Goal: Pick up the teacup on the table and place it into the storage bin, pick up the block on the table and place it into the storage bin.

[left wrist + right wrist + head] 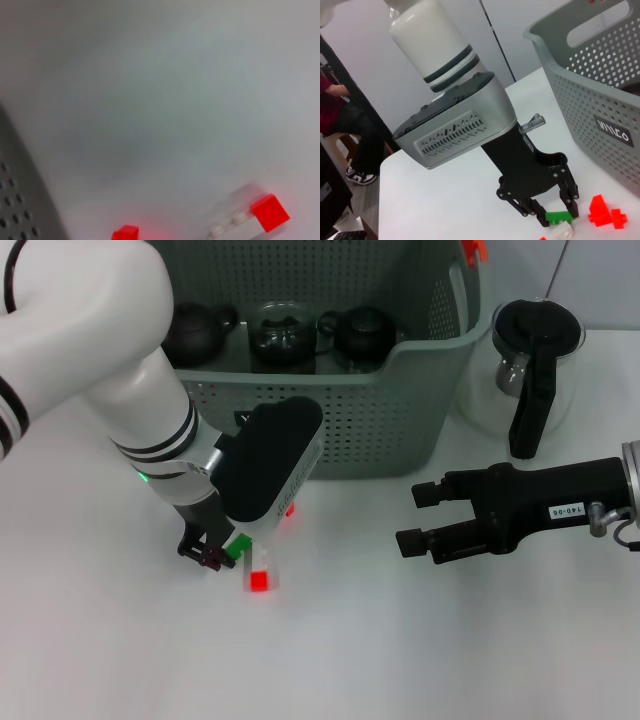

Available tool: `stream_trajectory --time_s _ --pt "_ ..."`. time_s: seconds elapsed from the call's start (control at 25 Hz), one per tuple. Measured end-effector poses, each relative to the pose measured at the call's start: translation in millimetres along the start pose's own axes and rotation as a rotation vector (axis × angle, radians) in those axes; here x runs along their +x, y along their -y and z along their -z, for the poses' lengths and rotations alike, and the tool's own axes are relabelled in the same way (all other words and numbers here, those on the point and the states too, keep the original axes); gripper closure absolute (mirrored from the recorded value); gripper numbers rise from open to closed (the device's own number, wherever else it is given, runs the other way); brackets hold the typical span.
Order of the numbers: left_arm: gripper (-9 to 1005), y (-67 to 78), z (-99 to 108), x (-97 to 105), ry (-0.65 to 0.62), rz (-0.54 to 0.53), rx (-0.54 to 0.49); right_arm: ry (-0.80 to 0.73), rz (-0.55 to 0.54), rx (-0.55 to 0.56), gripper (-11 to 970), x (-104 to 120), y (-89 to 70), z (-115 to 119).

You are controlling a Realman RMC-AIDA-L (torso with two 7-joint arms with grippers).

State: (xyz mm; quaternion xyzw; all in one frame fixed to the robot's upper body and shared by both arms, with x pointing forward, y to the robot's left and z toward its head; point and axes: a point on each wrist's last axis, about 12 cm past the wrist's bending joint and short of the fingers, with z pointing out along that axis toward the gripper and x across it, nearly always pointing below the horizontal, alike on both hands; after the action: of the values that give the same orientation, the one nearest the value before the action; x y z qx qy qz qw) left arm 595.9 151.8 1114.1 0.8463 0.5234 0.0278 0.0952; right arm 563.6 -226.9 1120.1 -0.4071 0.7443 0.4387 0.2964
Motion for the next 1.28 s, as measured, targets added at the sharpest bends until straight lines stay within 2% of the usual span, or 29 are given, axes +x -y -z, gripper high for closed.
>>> stream_trajectory --time_s 0.32,0.56,0.72,0.84,1.08,1.2,1.28 --pt "573 -1.2 9 0 0.010 0.043 0.020 0.000 0.000 0.001 33 1 0.0 1" --pt "561 3.2 36 8 0.106 0.150 0.021 -0.006 0.005 0.008 33 1 1.7 6" --pt "552 12.3 61 22 0.250 0.269 -0.019 -0.016 0.016 0.012 33 1 3.0 12" --pt "546 24.0 82 38 0.415 0.367 -0.074 -0.028 0.019 0.014 33 2 4.0 20" --pt "533 45.2 120 67 0.800 0.523 -0.276 -0.048 0.034 0.012 33 4 4.9 35" --pt "526 41.9 131 76 0.909 0.618 -0.369 -0.057 0.044 0.015 33 4 5.4 40" --pt "522 28.5 134 85 0.933 0.738 -0.426 -0.062 0.051 0.016 33 4 5.6 41"
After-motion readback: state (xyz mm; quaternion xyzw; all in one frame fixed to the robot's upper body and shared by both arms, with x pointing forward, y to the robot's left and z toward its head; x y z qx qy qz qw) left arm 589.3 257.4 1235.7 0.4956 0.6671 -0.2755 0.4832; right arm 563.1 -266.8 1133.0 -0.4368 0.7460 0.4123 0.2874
